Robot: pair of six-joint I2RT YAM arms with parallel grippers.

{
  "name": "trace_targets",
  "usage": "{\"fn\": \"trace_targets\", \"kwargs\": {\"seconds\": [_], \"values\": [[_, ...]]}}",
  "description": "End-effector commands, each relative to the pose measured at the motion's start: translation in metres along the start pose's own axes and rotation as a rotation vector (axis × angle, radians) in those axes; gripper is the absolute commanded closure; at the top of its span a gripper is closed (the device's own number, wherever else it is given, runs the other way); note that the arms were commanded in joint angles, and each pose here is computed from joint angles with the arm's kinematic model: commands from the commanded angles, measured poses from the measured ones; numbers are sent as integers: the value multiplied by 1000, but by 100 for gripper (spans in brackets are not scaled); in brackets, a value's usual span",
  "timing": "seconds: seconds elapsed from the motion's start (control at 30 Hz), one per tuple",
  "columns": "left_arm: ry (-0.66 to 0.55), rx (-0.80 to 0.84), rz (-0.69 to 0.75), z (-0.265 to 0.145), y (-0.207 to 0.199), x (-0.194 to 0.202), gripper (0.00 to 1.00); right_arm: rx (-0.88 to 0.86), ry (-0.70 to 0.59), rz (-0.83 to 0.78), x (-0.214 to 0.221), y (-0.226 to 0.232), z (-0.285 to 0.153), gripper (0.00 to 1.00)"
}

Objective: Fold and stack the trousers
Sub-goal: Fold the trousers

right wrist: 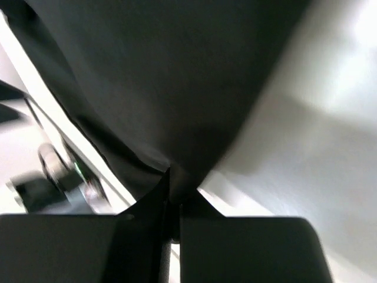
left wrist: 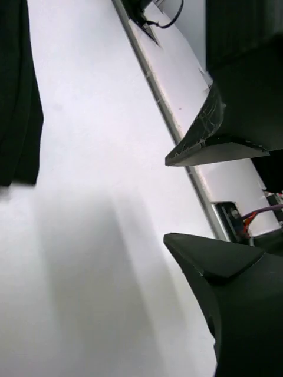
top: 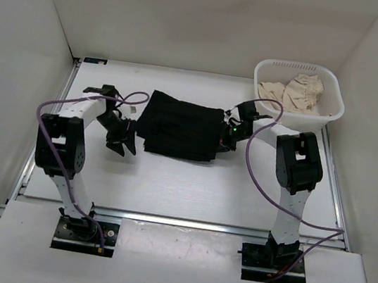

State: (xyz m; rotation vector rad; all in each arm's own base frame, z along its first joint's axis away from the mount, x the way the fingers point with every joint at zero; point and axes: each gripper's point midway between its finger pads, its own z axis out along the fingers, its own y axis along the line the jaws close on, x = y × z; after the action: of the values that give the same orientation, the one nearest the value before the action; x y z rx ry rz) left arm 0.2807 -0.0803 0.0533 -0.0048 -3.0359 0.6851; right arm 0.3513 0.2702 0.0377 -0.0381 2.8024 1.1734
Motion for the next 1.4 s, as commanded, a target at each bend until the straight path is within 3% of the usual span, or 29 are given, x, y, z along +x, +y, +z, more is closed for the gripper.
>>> {"fn": "trace_targets", "kwargs": {"seconds": [0.0, 0.13, 0.23, 0.3, 0.33, 0.4, 0.43, 0.53, 0.7, 1.03, 1.07, 1.13, 1.23, 1.37], "values": [[-78, -19, 19, -44, -10, 9, 39, 12, 217, -78, 51, -13, -43, 100], [-316, -26, 88, -108, -26, -44, 41, -25, 248, -62, 64, -32, -60, 100], [-389, -10, 184, -123, -55, -90, 40, -23, 284, -61, 65, -34, -65, 100], [-334, 45, 201, -98, -64, -115, 40, -15, 286, -95, 60, -34, -66, 100], [-369, 70, 236, -104, -77, -135, 40, 2, 296, -87, 60, -37, -66, 100], [-274, 106, 233, -66, -82, -147, 40, 53, 299, -98, 61, -49, -69, 100], [-283, 109, 255, -64, -89, -156, 40, 69, 305, -94, 62, -51, -70, 100], [-199, 74, 276, -23, -95, -153, 39, 78, 307, -94, 66, -55, -70, 100], [-180, 3, 305, 16, -90, -165, 35, 90, 300, -102, 65, -55, -72, 100], [-97, 14, 326, 57, -97, -155, 32, 89, 286, -105, 60, -53, -72, 100], [-99, 25, 329, 58, -99, -157, 34, 89, 286, -105, 60, -53, -72, 100], [-97, 49, 331, 60, -103, -158, 52, 89, 286, -105, 60, -53, -72, 100], [-90, 89, 333, 57, -111, -156, 86, 90, 288, -91, 62, -57, -73, 100], [-233, 88, 389, -4, -135, -169, 86, 87, 257, -107, 59, -53, -80, 100]]}}
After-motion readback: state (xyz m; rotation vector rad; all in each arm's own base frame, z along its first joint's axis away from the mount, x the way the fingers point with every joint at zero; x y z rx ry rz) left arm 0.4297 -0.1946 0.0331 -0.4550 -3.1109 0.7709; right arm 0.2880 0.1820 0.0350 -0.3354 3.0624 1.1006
